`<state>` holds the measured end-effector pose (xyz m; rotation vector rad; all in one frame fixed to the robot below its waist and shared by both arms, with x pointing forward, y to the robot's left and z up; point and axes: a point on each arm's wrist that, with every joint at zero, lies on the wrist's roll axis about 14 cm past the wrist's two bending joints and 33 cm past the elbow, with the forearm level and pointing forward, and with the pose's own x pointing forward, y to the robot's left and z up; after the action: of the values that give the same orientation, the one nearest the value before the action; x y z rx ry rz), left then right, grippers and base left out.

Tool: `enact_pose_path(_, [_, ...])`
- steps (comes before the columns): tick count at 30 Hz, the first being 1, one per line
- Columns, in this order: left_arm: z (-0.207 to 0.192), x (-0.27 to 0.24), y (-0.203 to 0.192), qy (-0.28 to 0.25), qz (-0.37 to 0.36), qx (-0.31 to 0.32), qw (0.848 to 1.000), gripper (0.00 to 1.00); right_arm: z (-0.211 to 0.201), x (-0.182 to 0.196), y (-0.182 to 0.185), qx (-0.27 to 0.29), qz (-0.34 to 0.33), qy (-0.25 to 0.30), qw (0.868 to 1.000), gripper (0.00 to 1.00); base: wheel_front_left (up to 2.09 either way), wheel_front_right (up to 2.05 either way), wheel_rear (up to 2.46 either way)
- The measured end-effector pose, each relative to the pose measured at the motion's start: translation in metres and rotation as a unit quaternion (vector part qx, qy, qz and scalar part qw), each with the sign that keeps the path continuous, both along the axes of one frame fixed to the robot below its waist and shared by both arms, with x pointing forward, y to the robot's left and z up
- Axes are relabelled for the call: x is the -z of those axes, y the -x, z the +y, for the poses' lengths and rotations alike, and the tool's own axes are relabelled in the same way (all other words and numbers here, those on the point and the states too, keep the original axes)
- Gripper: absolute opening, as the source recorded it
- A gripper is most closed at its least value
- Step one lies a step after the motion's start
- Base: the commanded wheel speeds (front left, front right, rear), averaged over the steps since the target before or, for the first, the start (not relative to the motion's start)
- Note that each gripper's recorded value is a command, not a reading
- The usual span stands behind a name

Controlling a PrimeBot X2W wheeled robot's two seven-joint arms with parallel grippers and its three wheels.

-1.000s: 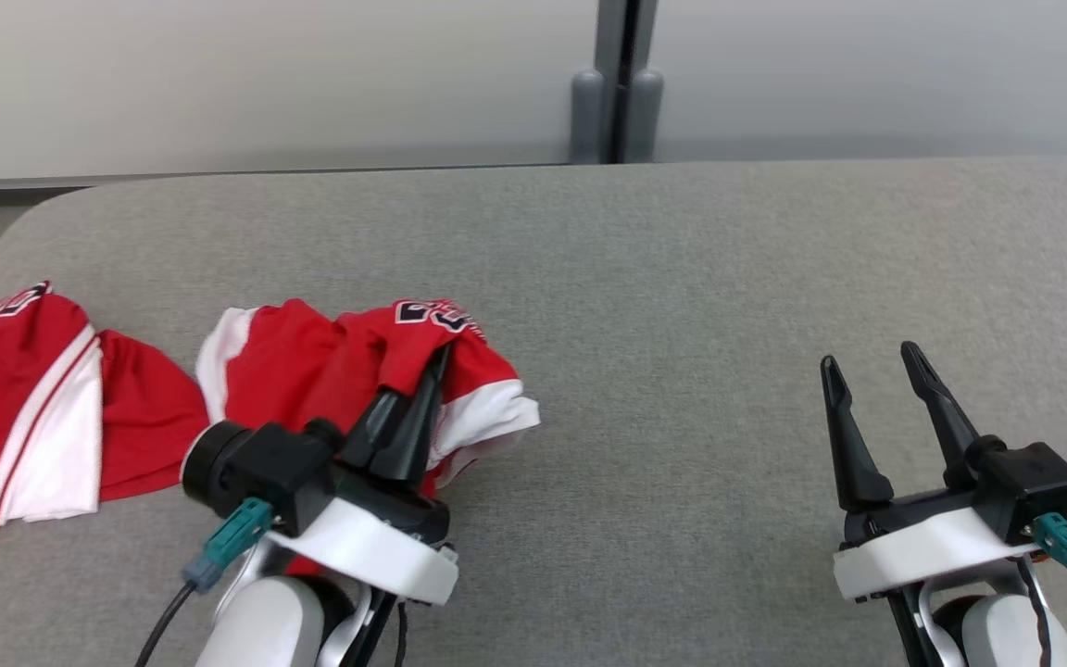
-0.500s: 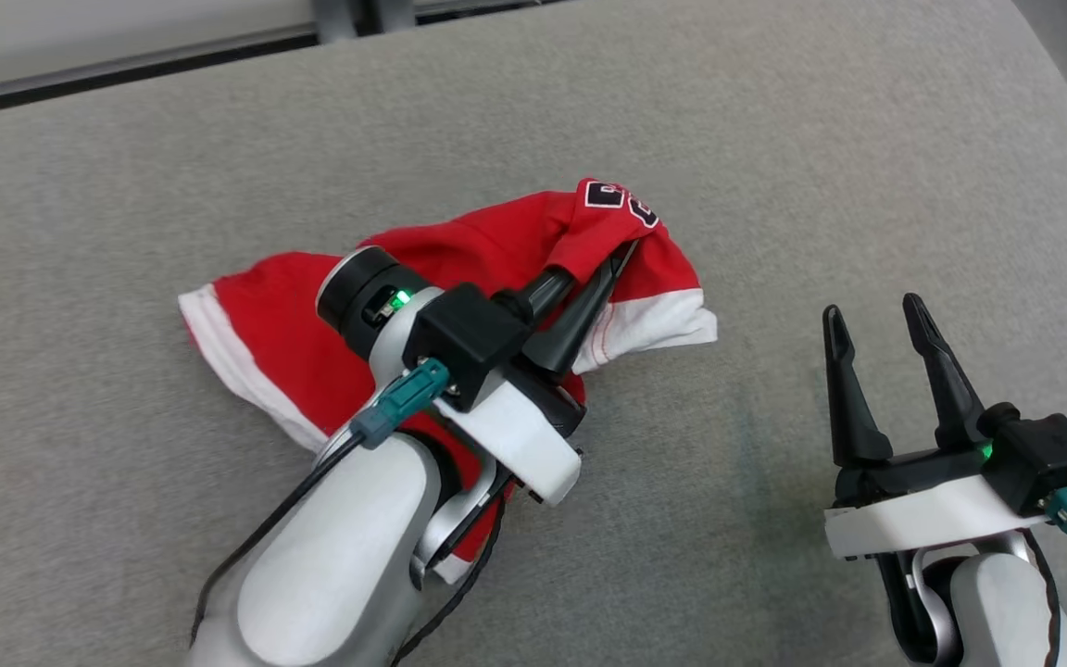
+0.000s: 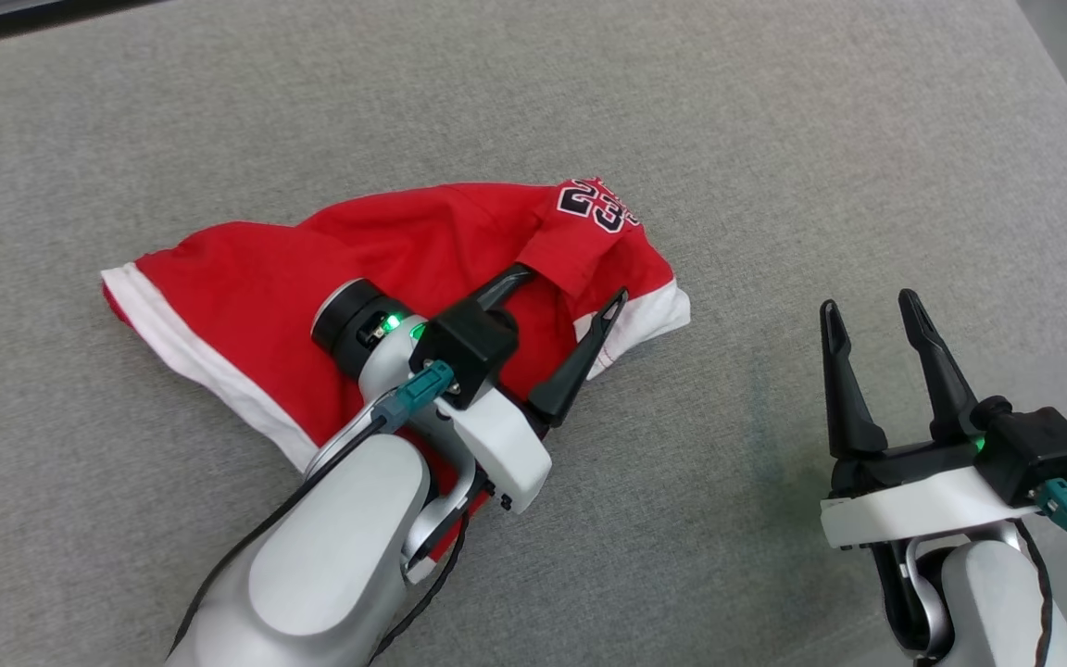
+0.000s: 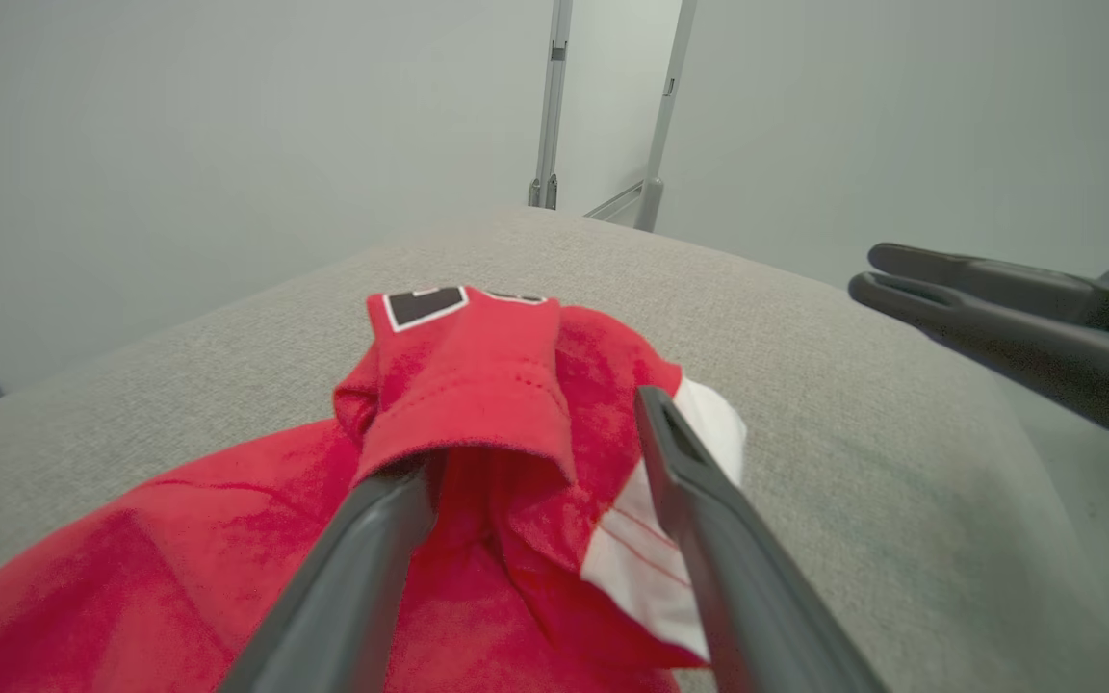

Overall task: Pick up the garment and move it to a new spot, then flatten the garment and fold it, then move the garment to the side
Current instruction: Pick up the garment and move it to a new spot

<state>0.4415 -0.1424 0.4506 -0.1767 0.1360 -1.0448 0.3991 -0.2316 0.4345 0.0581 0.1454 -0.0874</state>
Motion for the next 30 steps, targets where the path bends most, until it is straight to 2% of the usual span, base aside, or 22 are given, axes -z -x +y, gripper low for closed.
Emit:
enact_pose_path(6, [0.040, -0.004, 0.008, -0.005, -0.004, -0.051, 0.999, 1.00, 0.021, -0.014, -0.010, -0.034, -0.021, 0.001, 0.999, 1.00, 0.00, 0.00, 0.00])
enact_pose_path(11, [0.093, -0.018, 0.000, 0.009, -0.007, -0.153, 0.988, 1.00, 0.043, -0.028, -0.015, -0.066, -0.036, -0.003, 0.997, 1.00, 0.00, 0.00, 0.00])
enact_pose_path(14, [0.140, -0.027, -0.009, 0.016, -0.012, -0.233, 0.972, 1.00, 0.057, -0.034, -0.016, -0.085, -0.040, -0.006, 0.996, 1.00, 0.00, 0.00, 0.00])
enact_pose_path(21, [0.254, -0.042, -0.005, 0.001, -0.033, -0.390, 0.920, 1.00, 0.081, -0.052, -0.011, -0.120, -0.052, -0.003, 0.991, 1.00, 0.00, 0.00, 0.00])
enact_pose_path(22, [0.268, -0.042, -0.001, -0.003, -0.033, -0.406, 0.913, 1.00, 0.085, -0.053, -0.010, -0.125, -0.053, -0.002, 0.991, 1.00, 0.00, 0.00, 0.00])
enact_pose_path(23, [0.268, -0.042, -0.001, -0.003, -0.033, -0.406, 0.913, 1.00, 0.085, -0.053, -0.010, -0.125, -0.053, -0.002, 0.991, 1.00, 0.00, 0.00, 0.00])
enact_pose_path(26, [0.312, -0.045, 0.019, -0.013, -0.036, -0.460, 0.887, 1.00, 0.095, -0.061, -0.005, -0.140, -0.057, 0.001, 0.988, 1.00, 0.00, 0.00, 0.00])
enact_pose_path(30, [0.332, -0.045, 0.041, -0.018, -0.037, -0.483, 0.875, 1.00, 0.102, -0.066, 0.003, -0.150, -0.059, 0.003, 0.987, 1.00, 0.00, 0.00, 0.00])
